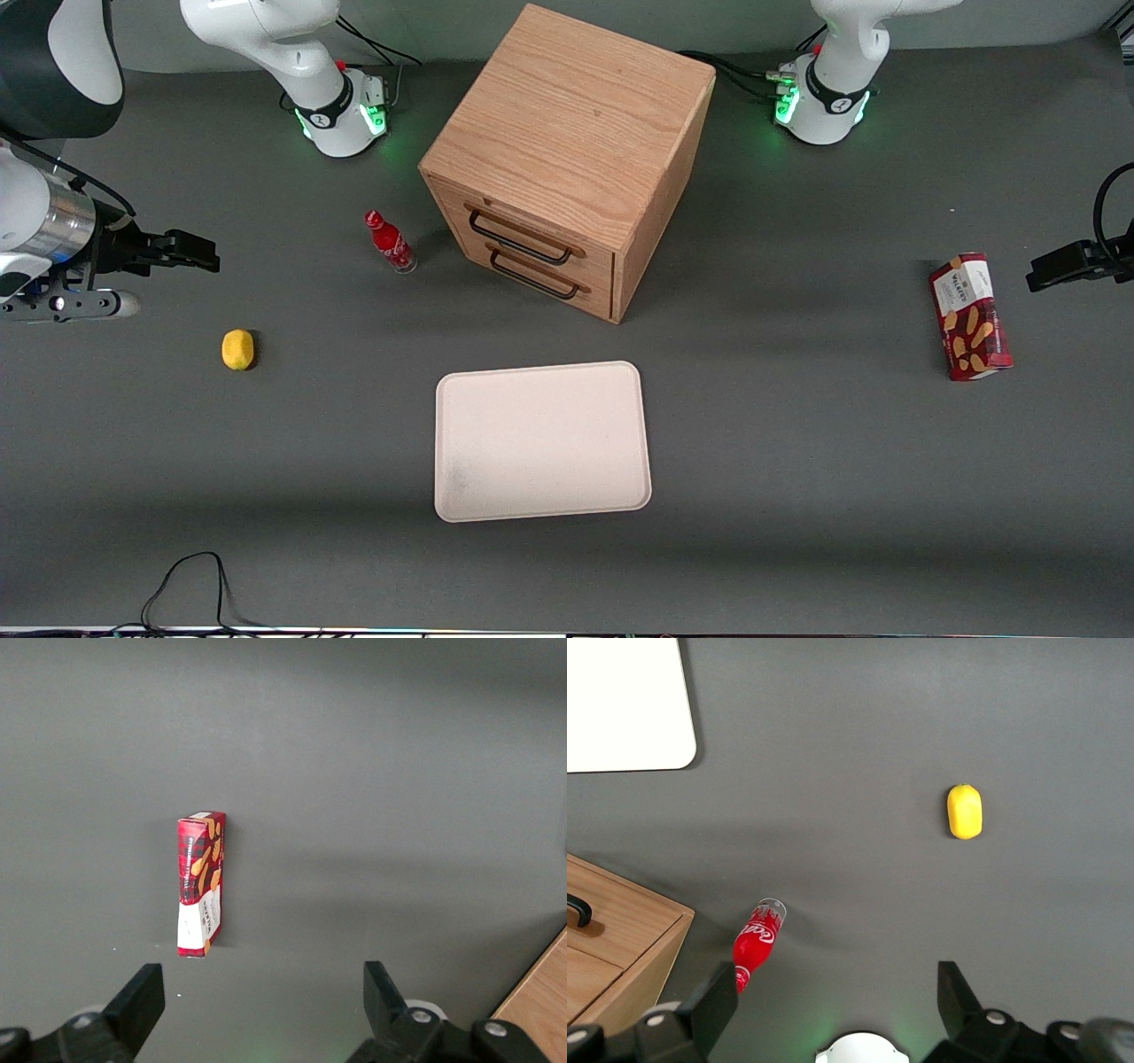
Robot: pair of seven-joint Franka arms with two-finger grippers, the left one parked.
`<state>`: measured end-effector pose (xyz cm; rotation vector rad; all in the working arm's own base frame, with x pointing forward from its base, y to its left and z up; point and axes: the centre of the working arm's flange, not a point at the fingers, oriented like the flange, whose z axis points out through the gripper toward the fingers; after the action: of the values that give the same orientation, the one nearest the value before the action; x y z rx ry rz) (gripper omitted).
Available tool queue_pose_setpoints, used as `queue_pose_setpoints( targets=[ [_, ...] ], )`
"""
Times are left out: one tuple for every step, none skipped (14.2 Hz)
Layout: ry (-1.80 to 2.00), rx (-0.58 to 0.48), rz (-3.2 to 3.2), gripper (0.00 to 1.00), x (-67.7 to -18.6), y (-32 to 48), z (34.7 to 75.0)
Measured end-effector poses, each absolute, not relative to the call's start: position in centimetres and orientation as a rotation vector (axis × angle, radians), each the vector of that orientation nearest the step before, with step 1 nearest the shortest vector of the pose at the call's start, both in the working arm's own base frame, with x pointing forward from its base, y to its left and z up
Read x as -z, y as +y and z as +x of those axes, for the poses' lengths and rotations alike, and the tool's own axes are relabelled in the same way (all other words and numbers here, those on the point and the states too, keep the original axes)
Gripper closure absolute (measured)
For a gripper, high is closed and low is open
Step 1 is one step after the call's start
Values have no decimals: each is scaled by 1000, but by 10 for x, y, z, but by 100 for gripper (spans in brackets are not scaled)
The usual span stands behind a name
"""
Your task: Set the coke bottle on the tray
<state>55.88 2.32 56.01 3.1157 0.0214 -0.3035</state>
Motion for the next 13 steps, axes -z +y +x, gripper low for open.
queue_pose_setpoints(
  targets=[
    [19, 307, 3115, 0, -560, 22, 559],
    [16, 311, 3115, 0, -560, 21, 558],
    [15, 316, 3115, 0, -560, 21, 558],
    [14, 323, 3114, 0, -559, 21, 557],
    [15, 326, 3113, 0, -559, 21, 557],
    [16, 326, 3113, 0, -559, 21, 557],
    [21, 326, 3113, 0, -559, 23, 557],
    [27, 326, 3113, 0, -559, 25, 557],
    [29, 329, 3112, 0, -560, 28, 557],
    [28, 338, 3110, 0, -561, 30, 556],
    [26, 350, 3109, 0, -562, 33, 554],
    [33, 354, 3108, 0, -564, 38, 552],
    [41, 363, 3105, 0, -567, 46, 549]
  ],
)
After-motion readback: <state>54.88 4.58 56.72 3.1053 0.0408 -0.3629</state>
